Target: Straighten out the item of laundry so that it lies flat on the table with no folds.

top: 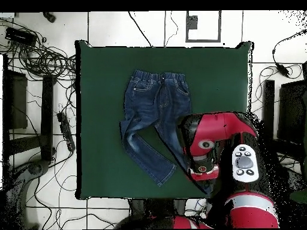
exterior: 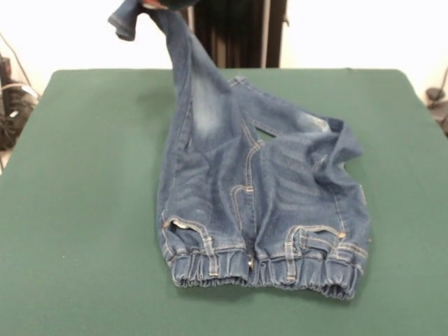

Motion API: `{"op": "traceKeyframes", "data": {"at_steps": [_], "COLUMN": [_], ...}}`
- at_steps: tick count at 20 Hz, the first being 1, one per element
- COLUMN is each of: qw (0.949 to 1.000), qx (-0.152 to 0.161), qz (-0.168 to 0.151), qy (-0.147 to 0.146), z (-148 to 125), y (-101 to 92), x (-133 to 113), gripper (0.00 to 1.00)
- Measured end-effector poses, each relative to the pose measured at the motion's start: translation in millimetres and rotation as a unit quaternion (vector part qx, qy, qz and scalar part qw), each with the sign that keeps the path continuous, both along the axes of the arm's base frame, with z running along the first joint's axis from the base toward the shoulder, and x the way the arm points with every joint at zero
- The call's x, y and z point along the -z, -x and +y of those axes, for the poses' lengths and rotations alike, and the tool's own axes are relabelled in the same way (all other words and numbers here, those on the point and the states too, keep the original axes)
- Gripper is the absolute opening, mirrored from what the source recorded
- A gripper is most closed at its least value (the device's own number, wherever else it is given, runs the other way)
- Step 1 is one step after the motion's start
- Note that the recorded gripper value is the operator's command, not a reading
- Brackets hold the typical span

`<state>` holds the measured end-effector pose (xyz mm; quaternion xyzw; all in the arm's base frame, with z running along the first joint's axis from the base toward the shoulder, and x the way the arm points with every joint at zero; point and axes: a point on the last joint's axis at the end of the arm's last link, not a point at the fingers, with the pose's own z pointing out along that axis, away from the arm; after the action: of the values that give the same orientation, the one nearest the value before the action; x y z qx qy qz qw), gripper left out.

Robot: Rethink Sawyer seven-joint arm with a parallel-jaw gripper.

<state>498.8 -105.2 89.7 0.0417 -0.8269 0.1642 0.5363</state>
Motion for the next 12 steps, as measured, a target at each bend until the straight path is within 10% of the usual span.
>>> {"op": "traceKeyframes", "data": {"at_steps": [2,3,12], "qw": [0.9999,0.9998,0.9993], "qx": [0.011,0.018,0.033], "qz": [-0.007,-0.012,-0.017], "qy": [0.001,0.002,0.005], "z": [-12,-20,-37], "y": [-2.8,-4.0,-3.3], "x": [-2,-5,-8], "gripper": [0.0,1.0,1.0]}}
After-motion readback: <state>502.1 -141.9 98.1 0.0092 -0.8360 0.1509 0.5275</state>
